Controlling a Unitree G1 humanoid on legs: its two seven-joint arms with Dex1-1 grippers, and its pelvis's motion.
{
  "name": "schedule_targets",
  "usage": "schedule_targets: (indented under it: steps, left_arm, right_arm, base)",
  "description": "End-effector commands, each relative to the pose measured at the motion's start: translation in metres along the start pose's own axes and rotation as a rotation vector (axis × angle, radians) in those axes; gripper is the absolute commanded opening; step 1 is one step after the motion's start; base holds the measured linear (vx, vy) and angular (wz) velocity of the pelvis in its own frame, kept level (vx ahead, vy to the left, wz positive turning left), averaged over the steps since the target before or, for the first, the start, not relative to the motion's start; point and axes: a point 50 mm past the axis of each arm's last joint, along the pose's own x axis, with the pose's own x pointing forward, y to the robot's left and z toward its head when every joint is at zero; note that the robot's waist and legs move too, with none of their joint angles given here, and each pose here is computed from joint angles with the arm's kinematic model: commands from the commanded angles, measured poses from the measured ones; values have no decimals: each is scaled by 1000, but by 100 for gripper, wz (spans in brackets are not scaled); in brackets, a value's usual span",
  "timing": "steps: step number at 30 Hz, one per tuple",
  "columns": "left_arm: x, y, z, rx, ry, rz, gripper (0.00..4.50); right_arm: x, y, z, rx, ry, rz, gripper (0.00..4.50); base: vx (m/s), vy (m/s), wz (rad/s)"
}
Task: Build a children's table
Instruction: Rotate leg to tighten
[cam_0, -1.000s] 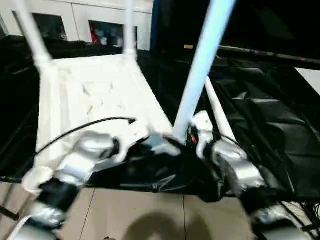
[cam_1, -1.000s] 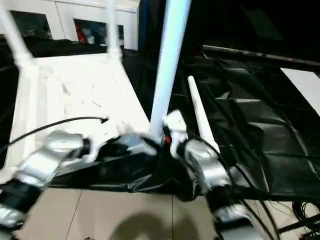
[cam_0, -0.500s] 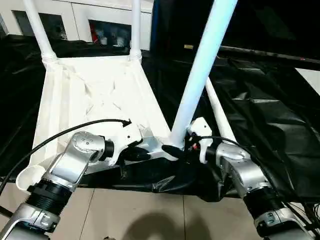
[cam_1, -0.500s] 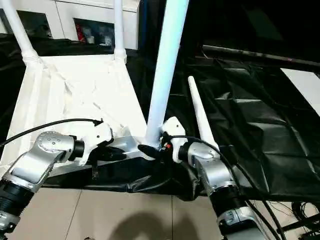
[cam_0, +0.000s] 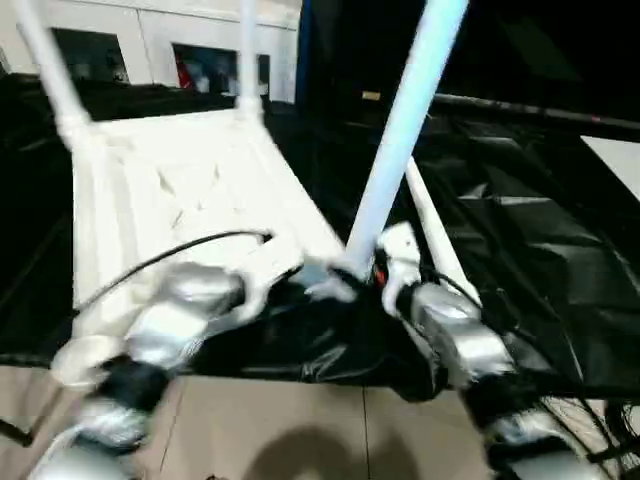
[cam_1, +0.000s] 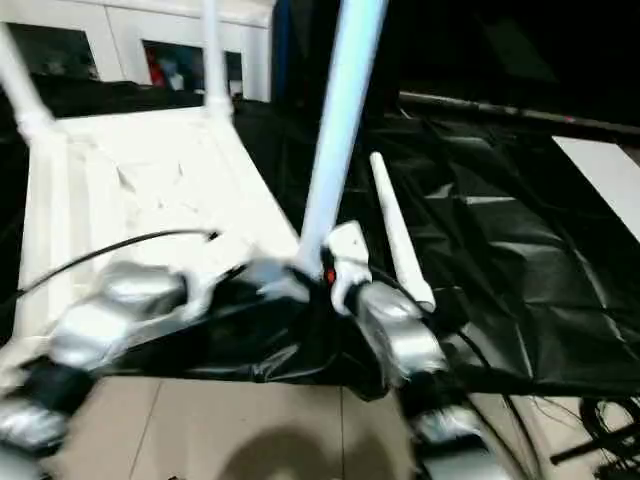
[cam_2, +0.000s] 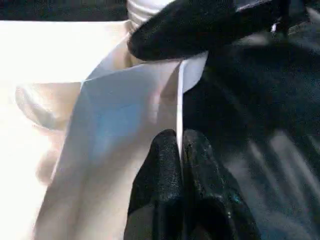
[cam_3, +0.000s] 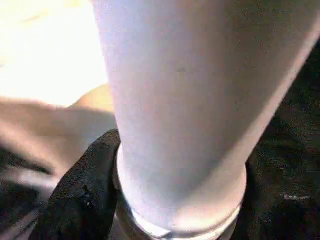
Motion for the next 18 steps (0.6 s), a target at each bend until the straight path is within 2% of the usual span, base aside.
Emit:
schedule_targets:
  steps: [1,5,8,10,12,15,18]
  left_arm:
    - [16,-4,-1,-76,19,56,0]
    - [30,-11,13,-43,14,66,0]
    - [31,-13,14,-29,10,54,0]
    - [28,-12,12,-23,13,46,0]
    - [24,-10,8,-13,15,40,0]
    - [16,-7,3,4,22,29,0]
    - [8,-5,-3,22,35,8,0]
  right_arm:
    - [3,-4,-16,66,74,-135,274]
    - [15,9,-13,74,63,-162,274]
    - [19,15,-8,68,33,-125,274]
    - [19,16,-2,64,-4,-91,343]
    - [18,15,3,44,-32,-66,343]
    - [16,10,8,22,-52,-46,383]
    - [9,4,10,-15,-58,4,389]
  base:
    - [0,0,0]
    - [0,0,0]
    - [0,0,0]
    - [0,0,0]
    - [0,0,0]
    - [0,0,0]
    - [0,0,0]
